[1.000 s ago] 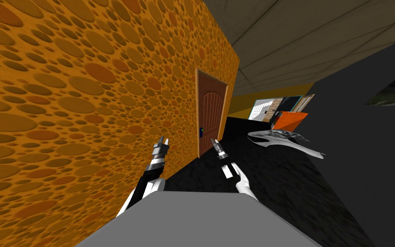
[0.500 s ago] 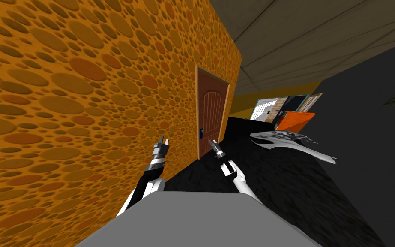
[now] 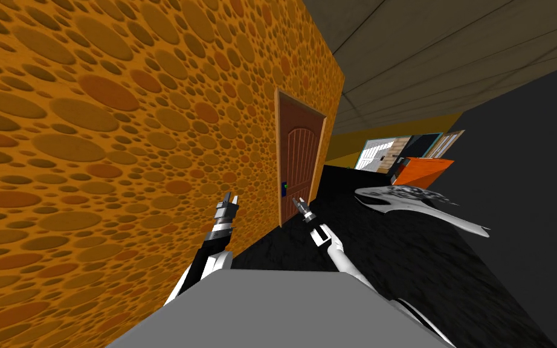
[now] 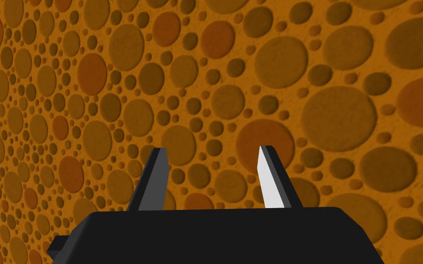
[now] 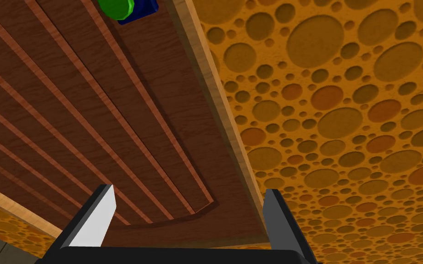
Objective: Pull the door open
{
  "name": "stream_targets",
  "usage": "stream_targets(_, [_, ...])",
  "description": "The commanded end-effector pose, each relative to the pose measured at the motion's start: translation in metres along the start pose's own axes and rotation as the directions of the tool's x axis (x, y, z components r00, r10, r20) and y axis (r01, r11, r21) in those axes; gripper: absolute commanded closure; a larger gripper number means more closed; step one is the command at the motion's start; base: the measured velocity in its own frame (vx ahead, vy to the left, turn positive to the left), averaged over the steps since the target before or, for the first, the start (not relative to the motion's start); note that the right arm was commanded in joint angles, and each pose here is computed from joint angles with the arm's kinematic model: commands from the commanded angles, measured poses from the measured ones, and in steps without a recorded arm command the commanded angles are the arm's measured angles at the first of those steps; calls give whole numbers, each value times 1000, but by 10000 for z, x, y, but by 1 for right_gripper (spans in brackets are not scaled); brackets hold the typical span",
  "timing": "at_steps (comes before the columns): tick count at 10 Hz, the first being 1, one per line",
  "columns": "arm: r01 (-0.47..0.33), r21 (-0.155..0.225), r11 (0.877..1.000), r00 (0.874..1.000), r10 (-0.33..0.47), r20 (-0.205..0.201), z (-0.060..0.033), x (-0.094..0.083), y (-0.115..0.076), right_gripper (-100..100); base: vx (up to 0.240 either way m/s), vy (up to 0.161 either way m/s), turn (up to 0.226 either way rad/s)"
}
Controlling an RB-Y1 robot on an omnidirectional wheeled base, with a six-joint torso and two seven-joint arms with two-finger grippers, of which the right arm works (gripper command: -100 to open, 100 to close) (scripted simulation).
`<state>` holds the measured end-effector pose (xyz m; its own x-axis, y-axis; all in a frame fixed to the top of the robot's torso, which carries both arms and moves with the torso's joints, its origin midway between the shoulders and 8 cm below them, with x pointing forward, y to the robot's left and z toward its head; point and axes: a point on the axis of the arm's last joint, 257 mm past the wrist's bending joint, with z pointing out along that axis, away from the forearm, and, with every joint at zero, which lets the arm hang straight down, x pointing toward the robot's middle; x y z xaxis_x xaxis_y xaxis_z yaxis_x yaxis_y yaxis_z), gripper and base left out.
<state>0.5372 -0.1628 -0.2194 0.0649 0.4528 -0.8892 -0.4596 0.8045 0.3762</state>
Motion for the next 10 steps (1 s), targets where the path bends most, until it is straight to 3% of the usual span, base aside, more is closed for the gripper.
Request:
stream_targets(1, [38, -6, 999, 999, -38, -29, 21, 90, -29, -100, 86, -32, 26])
stream_targets(5, [121, -23, 992, 988, -123, -93, 84, 286, -102, -100, 99, -31, 27])
stream_targets(10, [212, -50, 976, 963, -217, -159, 135, 481, -196, -100, 85, -28, 22])
